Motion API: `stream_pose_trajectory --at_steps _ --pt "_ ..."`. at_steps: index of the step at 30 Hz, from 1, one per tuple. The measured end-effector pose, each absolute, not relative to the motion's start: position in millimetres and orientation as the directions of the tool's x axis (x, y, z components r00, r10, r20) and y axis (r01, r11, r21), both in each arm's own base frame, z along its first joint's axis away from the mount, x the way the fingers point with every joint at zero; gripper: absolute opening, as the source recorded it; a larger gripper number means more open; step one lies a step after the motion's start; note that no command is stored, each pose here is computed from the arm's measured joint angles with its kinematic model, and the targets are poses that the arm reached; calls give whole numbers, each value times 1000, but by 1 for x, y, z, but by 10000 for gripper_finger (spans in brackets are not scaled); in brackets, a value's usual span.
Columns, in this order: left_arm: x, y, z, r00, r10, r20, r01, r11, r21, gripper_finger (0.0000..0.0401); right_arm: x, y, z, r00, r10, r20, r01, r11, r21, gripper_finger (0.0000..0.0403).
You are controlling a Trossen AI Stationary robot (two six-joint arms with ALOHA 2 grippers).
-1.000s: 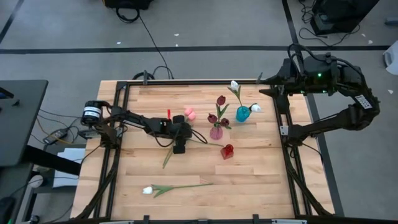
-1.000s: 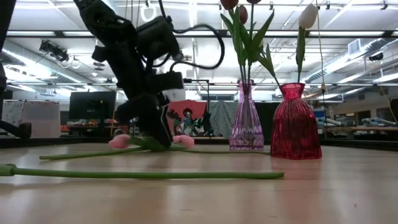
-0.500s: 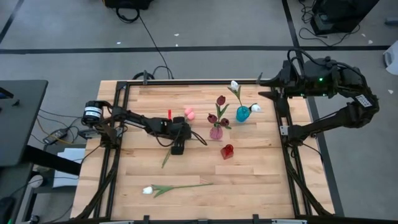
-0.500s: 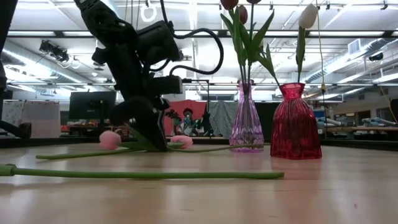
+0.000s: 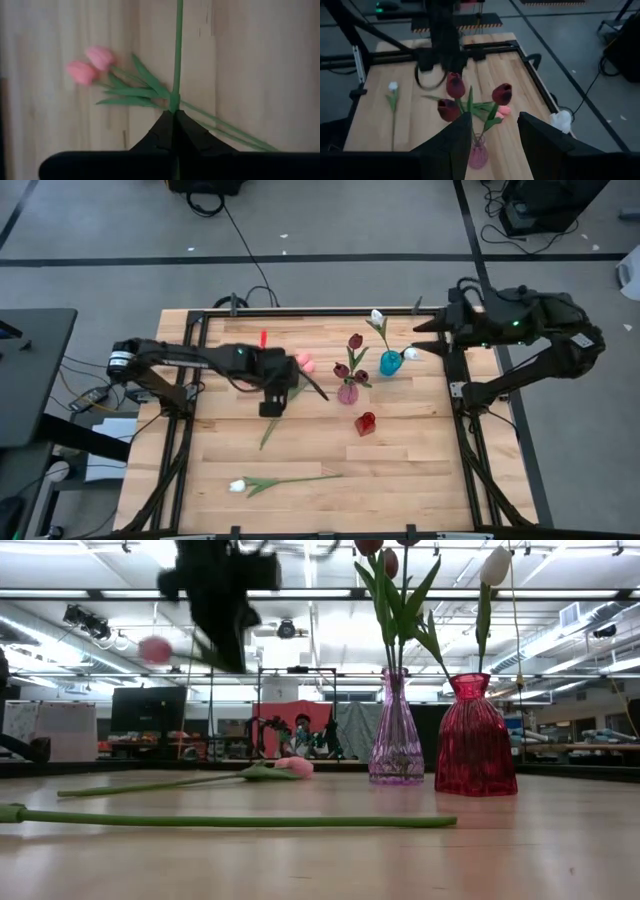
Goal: Sort flowers into vase by color
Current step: Put the pink flower into the red vase
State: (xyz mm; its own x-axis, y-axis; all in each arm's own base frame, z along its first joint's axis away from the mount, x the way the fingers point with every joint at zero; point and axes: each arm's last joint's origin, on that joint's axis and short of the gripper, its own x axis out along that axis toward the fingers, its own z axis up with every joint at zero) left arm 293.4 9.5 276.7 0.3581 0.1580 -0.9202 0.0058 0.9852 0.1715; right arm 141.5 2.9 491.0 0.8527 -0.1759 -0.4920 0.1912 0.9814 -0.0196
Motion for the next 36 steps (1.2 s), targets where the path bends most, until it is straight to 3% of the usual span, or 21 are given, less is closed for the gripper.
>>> stream_pose_trajectory --at_steps 4,11,17,20,30,33,36 --pt "296 8 324 432 95 -897 -13 995 100 15 163 12 483 830 -123 -543 130 991 -25 174" --pt "296 -11 378 546 -283 -788 207 958 -201 15 192 36 469 787 -128 -604 64 990 -127 174" --pt "300 -18 408 665 -308 -681 259 950 -176 15 198 47 470 812 -137 -568 39 983 -182 174" --pt "304 -18 425 752 -293 -591 242 956 -166 15 198 50 472 827 -128 -548 20 980 -200 174" --pt "311 2 457 917 10 -400 -64 990 -122 15 193 66 475 834 -310 -457 60 873 -483 174" --pt "313 11 463 937 102 -335 -163 974 -159 15 200 74 474 835 -357 -419 53 810 -584 174" --pt "315 20 471 957 131 -261 -195 951 -239 15 216 83 472 825 -441 -355 41 673 -739 174"
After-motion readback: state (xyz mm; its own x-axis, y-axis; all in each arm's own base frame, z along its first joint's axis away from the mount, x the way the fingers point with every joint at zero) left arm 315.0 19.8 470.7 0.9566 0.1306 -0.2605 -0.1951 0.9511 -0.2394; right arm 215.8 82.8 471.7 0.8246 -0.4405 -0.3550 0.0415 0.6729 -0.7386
